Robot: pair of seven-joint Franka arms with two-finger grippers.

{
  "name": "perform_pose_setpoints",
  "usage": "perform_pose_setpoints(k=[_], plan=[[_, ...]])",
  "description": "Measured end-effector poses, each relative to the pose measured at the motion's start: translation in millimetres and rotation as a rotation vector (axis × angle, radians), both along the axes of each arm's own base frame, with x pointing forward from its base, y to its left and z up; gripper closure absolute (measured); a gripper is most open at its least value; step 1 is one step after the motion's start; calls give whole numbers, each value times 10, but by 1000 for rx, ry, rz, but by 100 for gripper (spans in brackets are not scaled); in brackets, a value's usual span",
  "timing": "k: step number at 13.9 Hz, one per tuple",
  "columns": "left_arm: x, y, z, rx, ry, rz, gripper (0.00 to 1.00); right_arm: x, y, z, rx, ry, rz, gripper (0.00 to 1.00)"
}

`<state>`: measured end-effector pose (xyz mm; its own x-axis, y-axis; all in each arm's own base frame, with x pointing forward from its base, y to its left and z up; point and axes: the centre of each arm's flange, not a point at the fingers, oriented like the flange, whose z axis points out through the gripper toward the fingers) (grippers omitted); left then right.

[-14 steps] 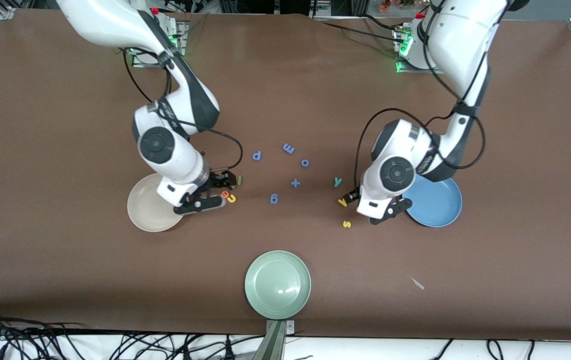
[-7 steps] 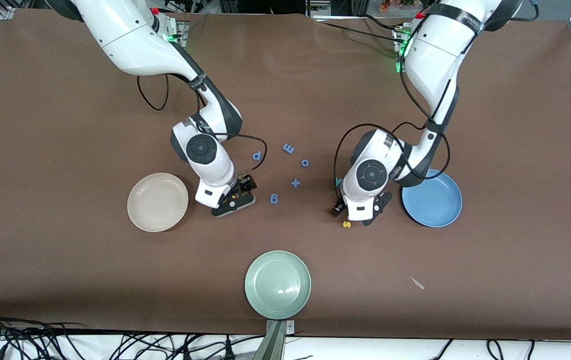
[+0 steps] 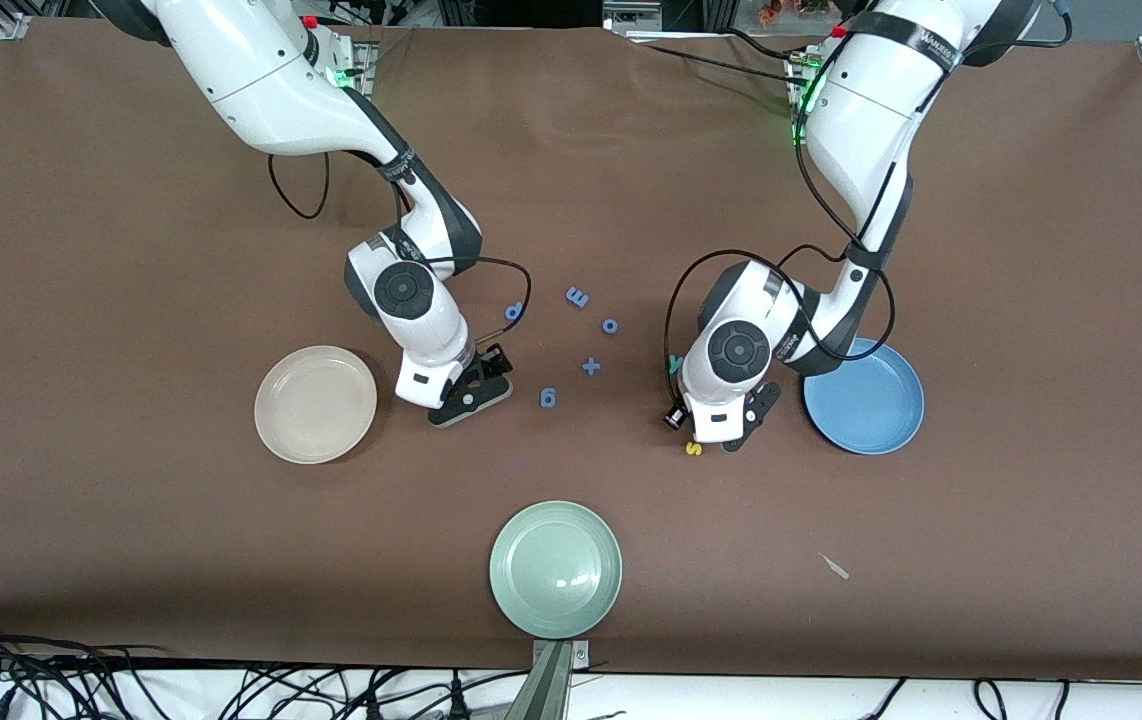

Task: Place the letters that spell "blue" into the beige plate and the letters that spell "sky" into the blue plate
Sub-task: 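Grasp the yellow n with the right gripper while the left gripper grasps the k, then drop the n in the white plate while the left gripper drops the k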

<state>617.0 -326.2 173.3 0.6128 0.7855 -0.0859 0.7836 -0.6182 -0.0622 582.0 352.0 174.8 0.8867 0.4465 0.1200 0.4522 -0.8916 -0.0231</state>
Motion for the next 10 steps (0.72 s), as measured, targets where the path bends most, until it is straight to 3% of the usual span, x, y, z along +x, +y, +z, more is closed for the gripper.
perform_pose_setpoints(k=[1, 2, 3, 5, 7, 8, 9, 10], plan=[[5, -4, 8, -1, -2, 0, 61, -6, -23, -42, -3, 4, 0, 13], [11, 1, 11, -1, -3, 1, 74, -5, -46, -61, -6, 3, 7, 13], [16, 9, 12, 0, -3, 2, 77, 8, -69, -61, -9, 0, 19, 22], [46, 43, 25, 3, -7, 8, 77, 22, -84, -47, -9, -4, 27, 28], [109, 90, 112, 12, 7, 5, 77, 28, -83, -25, -8, -8, 28, 45], [148, 126, 206, 19, 28, -20, 77, 28, -84, -25, -8, -8, 28, 45], [188, 201, 338, 28, 61, -61, 77, 35, -89, -16, -8, -10, 29, 52], [229, 323, 494, 34, 94, -106, 77, 43, -98, -6, -9, -12, 31, 65]])
